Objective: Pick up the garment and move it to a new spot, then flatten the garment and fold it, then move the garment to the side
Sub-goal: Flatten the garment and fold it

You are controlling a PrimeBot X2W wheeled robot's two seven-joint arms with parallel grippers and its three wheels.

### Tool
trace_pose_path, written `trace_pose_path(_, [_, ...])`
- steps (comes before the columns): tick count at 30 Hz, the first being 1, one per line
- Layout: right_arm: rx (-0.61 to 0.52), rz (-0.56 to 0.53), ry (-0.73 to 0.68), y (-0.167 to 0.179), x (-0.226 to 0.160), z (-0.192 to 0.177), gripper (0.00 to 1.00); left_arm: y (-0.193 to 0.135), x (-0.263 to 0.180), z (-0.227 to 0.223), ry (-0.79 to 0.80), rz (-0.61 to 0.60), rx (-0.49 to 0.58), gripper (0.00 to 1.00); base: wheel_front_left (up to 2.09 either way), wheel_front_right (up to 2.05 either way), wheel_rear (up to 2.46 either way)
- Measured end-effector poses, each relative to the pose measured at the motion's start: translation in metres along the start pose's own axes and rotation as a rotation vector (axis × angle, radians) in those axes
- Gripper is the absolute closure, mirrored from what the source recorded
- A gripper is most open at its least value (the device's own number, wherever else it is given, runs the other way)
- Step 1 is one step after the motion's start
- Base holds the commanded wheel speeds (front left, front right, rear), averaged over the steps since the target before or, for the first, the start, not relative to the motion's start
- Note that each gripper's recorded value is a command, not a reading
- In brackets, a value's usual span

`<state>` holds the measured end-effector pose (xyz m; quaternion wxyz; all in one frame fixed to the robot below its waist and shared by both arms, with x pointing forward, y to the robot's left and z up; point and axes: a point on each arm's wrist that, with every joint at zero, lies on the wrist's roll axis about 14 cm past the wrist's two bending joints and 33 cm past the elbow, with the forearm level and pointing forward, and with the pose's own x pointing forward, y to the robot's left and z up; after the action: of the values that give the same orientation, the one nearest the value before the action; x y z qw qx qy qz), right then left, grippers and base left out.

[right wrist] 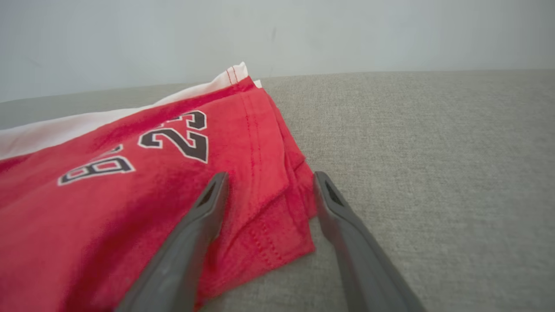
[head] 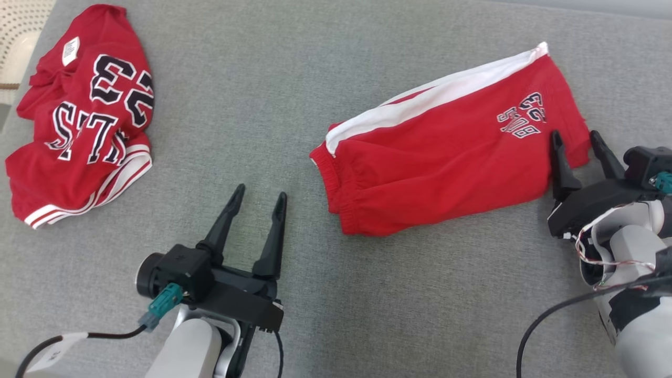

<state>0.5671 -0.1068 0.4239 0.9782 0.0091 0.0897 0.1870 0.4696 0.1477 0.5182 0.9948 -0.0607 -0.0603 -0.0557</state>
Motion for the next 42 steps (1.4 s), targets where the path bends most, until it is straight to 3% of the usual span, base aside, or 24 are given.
trace_pose_path(6, [0.028,-0.025,0.041,-0.005,0.005,-0.009,0.0,-0.005,0.002,-0.001,0.001,-0.016,0.002,0.0,0.0,0.0,0.0])
trace_pose_path(8, [0.039,-0.024,0.052,-0.004,0.003,-0.012,1.0,-0.006,0.003,-0.001,0.0,-0.017,0.0,0.0,0.0,0.0,0.0])
trace_pose_path(14, [0.073,0.009,0.063,0.01,-0.005,-0.014,1.0,-0.012,0.006,0.0,-0.006,-0.035,-0.006,0.0,0.0,0.0,0.0])
trace_pose_path(21, [0.162,0.015,0.007,0.023,-0.046,-0.014,1.0,-0.019,0.002,0.004,-0.013,-0.047,-0.018,0.0,0.0,0.0,0.0])
trace_pose_path(31, [0.229,-0.07,-0.021,0.026,-0.124,-0.029,1.0,-0.025,-0.012,0.006,-0.006,-0.065,-0.016,0.0,0.0,0.0,0.0])
trace_pose_path(42, [0.237,-0.176,-0.057,0.011,-0.17,-0.024,1.0,-0.035,-0.026,0.02,-0.021,-0.087,-0.025,0.0,0.0,0.0,0.0])
